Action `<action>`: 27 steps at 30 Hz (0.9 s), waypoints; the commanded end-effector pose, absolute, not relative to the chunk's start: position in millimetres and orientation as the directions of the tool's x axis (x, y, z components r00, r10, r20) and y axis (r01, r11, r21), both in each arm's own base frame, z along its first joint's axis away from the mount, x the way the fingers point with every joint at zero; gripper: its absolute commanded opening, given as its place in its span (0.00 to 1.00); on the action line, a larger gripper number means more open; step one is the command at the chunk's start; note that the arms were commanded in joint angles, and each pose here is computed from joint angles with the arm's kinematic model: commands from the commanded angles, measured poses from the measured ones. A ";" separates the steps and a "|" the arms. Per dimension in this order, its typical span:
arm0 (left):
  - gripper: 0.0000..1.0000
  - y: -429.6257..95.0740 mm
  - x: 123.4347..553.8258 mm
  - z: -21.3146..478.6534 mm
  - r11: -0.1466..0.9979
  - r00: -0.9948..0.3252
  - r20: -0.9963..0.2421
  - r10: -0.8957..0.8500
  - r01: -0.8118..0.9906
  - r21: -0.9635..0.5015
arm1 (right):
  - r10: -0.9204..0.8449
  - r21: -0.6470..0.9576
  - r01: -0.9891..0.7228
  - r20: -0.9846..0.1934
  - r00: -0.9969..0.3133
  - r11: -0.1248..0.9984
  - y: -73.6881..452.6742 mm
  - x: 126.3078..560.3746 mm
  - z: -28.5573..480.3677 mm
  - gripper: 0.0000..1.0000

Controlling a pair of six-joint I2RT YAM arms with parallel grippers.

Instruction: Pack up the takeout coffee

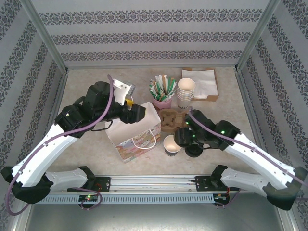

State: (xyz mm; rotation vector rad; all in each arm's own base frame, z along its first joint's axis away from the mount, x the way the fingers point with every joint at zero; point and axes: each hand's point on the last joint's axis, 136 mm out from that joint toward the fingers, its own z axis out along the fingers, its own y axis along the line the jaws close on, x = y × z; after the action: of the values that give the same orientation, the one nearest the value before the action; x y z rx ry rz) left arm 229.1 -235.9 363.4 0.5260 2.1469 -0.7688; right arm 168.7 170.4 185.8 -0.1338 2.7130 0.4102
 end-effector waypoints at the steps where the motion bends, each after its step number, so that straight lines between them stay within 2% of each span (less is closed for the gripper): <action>1: 0.73 -234.0 226.9 368.9 0.734 -0.592 -0.800 0.094 0.584 -0.346 | -0.117 0.206 -0.213 -0.397 -0.910 0.955 181.4 168.6 182.4 0.64; 11: 0.73 -232.3 228.4 364.9 0.742 -0.587 -0.804 0.096 0.581 -0.335 | -0.198 0.136 -0.265 -0.378 -0.905 0.954 197.3 170.9 163.8 0.65; 27: 0.73 -229.9 229.6 361.3 0.753 -0.583 -0.805 0.108 0.577 -0.317 | -0.213 0.155 -0.279 -0.343 -0.915 0.948 212.1 172.4 147.8 0.66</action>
State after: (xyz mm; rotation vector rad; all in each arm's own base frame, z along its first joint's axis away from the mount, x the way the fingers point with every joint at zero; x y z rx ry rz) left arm 231.2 -228.8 357.5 0.5017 2.1488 -0.7259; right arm 174.9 208.5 147.6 -0.3332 2.7742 0.2793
